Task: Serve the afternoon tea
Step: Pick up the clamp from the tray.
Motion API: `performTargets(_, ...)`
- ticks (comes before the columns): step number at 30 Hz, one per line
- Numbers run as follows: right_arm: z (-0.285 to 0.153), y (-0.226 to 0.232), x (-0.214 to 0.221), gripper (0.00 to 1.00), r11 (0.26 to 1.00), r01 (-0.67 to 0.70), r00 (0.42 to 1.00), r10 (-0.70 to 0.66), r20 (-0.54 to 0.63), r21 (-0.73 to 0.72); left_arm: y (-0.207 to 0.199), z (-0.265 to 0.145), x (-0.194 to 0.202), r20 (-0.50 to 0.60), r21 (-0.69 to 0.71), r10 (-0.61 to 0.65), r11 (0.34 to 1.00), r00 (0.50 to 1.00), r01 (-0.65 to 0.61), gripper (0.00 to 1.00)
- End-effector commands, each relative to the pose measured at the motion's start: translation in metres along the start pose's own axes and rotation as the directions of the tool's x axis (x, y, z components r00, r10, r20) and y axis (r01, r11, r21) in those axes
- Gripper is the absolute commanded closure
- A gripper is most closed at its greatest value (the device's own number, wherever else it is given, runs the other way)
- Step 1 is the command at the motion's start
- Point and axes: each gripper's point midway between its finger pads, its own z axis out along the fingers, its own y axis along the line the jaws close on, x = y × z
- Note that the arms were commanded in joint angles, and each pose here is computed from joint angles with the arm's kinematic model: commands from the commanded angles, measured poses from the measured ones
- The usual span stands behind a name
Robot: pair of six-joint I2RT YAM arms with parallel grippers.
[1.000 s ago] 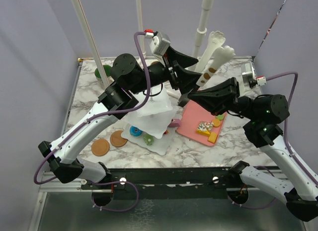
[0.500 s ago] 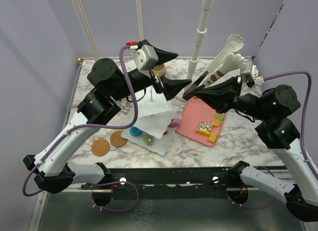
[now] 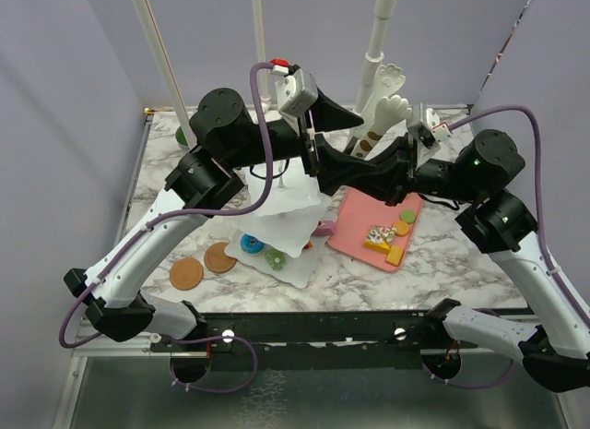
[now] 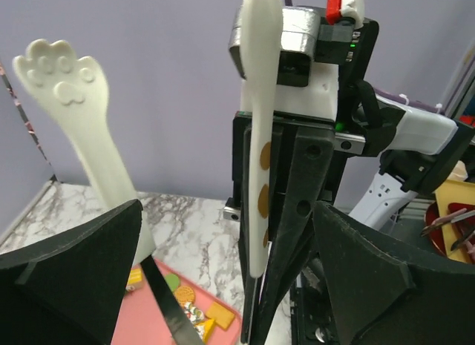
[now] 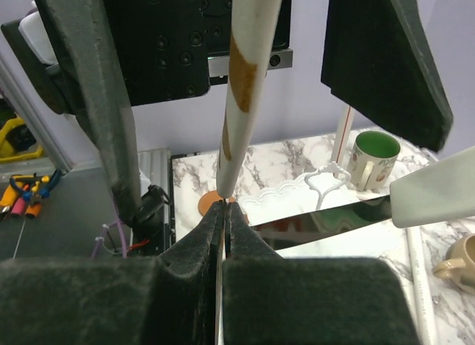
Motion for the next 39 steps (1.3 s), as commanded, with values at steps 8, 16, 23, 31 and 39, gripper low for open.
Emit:
performTargets(8,0.008,0.007,-0.005,0.99,0.996,-0.015,1.000,0.017,0.020,-0.084,-0.007,0.010,-0.001,0.034,0.074,-0.058,0.996,0.998,0.055,0.52)
performTargets(16,0.007,0.007,-0.010,0.98,0.998,-0.023,0.996,0.028,0.080,-0.063,-0.003,0.009,-0.003,0.051,0.047,-0.057,0.997,0.997,0.055,0.86)
performTargets(23,-0.014,-0.012,-0.022,0.50,0.988,-0.036,0.994,0.020,0.110,0.149,-0.013,0.000,-0.021,0.080,0.055,-0.037,0.998,0.996,0.033,0.97)
performTargets(31,-0.029,-0.029,-0.036,0.37,0.954,-0.046,0.991,0.007,0.132,0.296,-0.029,-0.020,-0.019,0.054,0.089,-0.028,0.996,0.998,0.023,1.00)
performTargets(39,-0.002,-0.030,-0.051,0.34,0.978,-0.067,0.988,0.038,0.152,0.196,-0.063,-0.034,-0.020,-0.001,0.231,-0.100,0.968,0.995,0.098,1.00)
